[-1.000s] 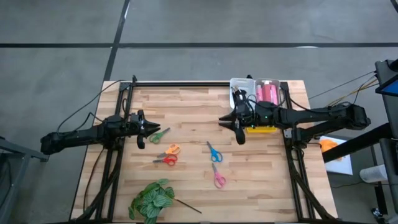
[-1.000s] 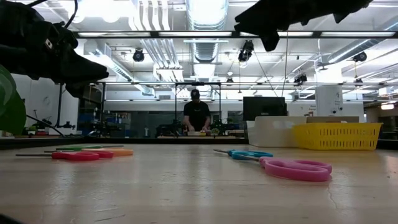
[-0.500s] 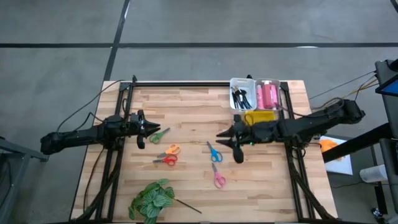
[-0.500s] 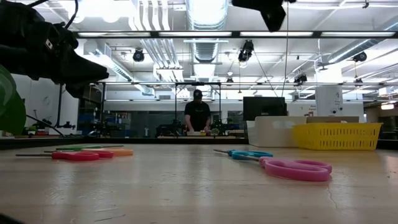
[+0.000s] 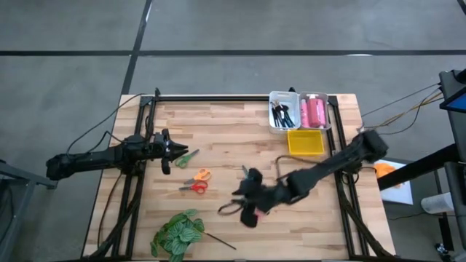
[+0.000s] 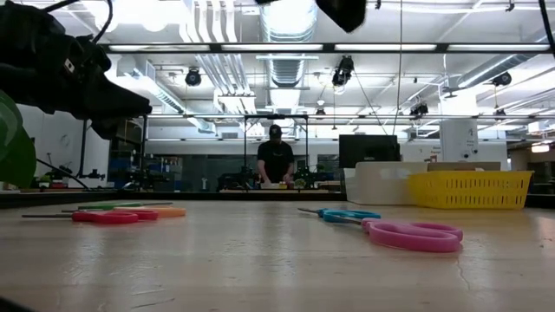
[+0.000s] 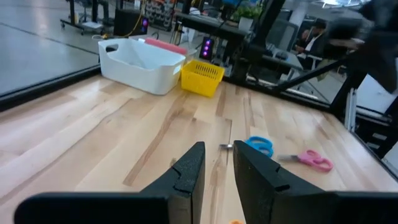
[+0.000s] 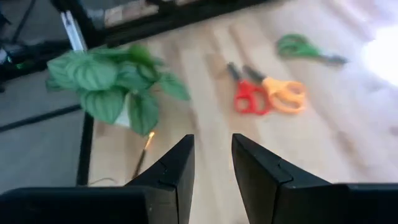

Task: Pick & Place Paint Supplies
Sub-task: Put the black paint brush into the white bin

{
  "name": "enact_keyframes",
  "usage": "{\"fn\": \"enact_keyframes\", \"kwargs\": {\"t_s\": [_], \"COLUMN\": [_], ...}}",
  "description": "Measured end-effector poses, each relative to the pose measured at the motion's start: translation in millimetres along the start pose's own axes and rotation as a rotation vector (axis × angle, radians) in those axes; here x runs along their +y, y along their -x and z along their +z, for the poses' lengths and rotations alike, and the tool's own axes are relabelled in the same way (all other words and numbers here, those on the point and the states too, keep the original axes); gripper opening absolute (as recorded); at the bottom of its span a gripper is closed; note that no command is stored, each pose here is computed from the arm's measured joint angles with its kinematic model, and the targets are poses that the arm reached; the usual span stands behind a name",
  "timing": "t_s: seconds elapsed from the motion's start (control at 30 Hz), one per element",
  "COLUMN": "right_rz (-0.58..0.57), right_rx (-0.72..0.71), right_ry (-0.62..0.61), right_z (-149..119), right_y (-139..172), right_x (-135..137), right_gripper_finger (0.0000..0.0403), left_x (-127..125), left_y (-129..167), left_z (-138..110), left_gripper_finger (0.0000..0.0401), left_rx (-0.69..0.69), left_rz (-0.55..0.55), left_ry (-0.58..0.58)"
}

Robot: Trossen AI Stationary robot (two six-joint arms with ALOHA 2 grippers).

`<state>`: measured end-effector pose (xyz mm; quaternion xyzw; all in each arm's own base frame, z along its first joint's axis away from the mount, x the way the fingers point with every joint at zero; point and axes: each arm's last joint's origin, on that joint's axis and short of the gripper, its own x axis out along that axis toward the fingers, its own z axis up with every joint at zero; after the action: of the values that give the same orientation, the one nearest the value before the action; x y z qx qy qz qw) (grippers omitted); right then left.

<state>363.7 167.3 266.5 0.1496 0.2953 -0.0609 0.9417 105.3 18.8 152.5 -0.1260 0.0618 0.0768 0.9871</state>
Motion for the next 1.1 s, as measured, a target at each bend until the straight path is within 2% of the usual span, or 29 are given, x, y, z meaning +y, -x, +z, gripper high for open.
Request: {"fn": "enact_keyframes", "kwargs": {"t_s": [0.23, 0.43, 0.63, 0.83, 1.1], "right_rz": [-0.08, -0.086, -0.113, -0.083, -0.063], "right_rx": [0.141, 0.176, 0.22, 0.273, 0.323], "right_ry": [-0.063, -0.108, -0.113, -0.113, -0.106], "right_z": [-4.5, -14.1, -26.7, -41.9, -58.8], "right_y": [-38.1, -66.3, -94.6, -119.8, -135.7], "right_x": [41.8, 67.5, 81.2, 90.9, 93.8], "right_gripper_finger": [0.0106, 0.0106, 0.0106, 0.0106, 0.0106], "left_x": [0.2, 0.4, 0.8, 1.0, 1.1], "left_y": [-0.8, -1.1, -2.1, -2.7, -3.2], "left_z": [-0.7, -1.3, -2.8, -3.2, -3.8], "left_gripper_finger": [0.0087, 0.0087, 0.0087, 0.0087, 0.0087], "left_rx": [0.009, 0.017, 0.035, 0.041, 0.048], "left_rz": [0.003, 0.004, 0.009, 0.011, 0.012], "left_ry": [0.0, 0.001, 0.002, 0.002, 0.002]}}
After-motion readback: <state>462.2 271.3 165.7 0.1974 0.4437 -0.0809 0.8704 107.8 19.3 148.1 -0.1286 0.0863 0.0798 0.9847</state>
